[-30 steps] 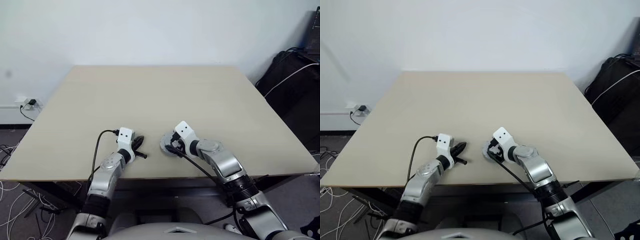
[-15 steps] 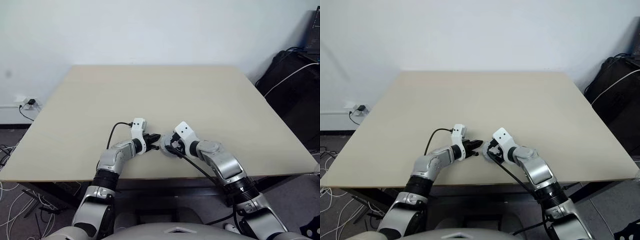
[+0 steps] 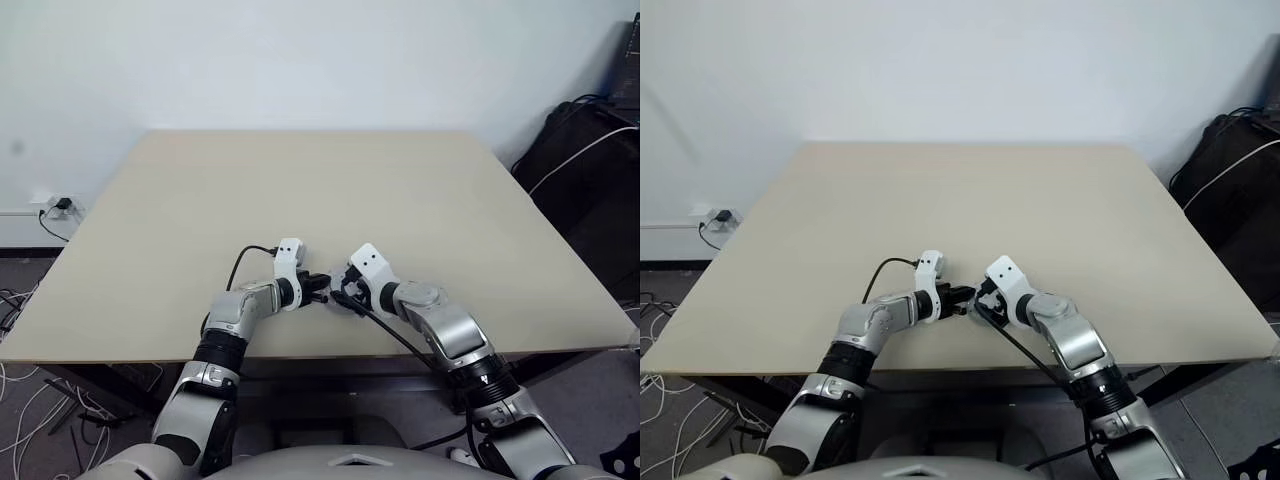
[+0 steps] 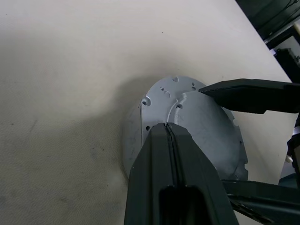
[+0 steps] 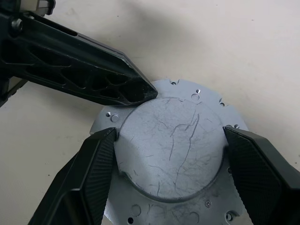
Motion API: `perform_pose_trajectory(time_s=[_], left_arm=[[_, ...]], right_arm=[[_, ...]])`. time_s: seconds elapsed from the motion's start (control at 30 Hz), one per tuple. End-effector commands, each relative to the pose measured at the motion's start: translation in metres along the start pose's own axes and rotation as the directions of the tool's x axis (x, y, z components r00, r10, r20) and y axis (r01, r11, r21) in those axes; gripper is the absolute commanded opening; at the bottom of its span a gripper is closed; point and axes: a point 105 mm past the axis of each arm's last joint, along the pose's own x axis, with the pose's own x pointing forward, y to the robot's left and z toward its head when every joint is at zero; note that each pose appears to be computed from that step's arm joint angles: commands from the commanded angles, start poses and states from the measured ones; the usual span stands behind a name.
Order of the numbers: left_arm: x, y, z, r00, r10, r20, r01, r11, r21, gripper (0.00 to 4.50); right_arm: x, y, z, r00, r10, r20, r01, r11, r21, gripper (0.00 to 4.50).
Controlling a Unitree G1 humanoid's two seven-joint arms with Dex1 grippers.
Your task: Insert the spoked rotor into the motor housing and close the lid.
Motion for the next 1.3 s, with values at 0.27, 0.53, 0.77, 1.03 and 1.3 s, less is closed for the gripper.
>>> perform_pose_trajectory(time_s=[0.27, 0.53, 0.77, 1.03, 1.3], left_arm=[[0.007, -0.008, -0.006, 0.999, -0.007, -0.045, 0.008, 1.000, 0.012, 0.00], [0.006, -0.008, -0.007, 0.999, -0.012, -0.045, 0.013, 1.000, 0.018, 0.00], [0.005, -0.009, -0.008, 0.999, -0.024, -0.049, 0.025, 0.999, 0.028, 0.00], [0.004, -0.008, -0.010, 0.999, -0.021, -0.050, 0.022, 0.999, 0.037, 0.00], [0.002, -0.006, -0.009, 0.999, -0.014, -0.043, 0.016, 0.999, 0.038, 0.00]], right_arm=[[-0.013, -0.002, -0.024, 0.997, -0.029, -0.073, 0.032, 0.998, 0.047, 4.40], [-0.037, -0.009, -0.029, 0.993, -0.097, -0.061, 0.101, 0.993, 0.064, 4.40], [-0.050, -0.015, -0.019, 0.988, -0.137, 0.068, 0.115, 0.959, 0.260, 4.40], [-0.044, -0.025, -0.021, 0.974, -0.175, 0.147, 0.056, 0.804, 0.592, 4.40], [-0.037, -0.013, -0.031, 0.994, -0.058, 0.089, -0.005, 0.813, 0.582, 4.40]])
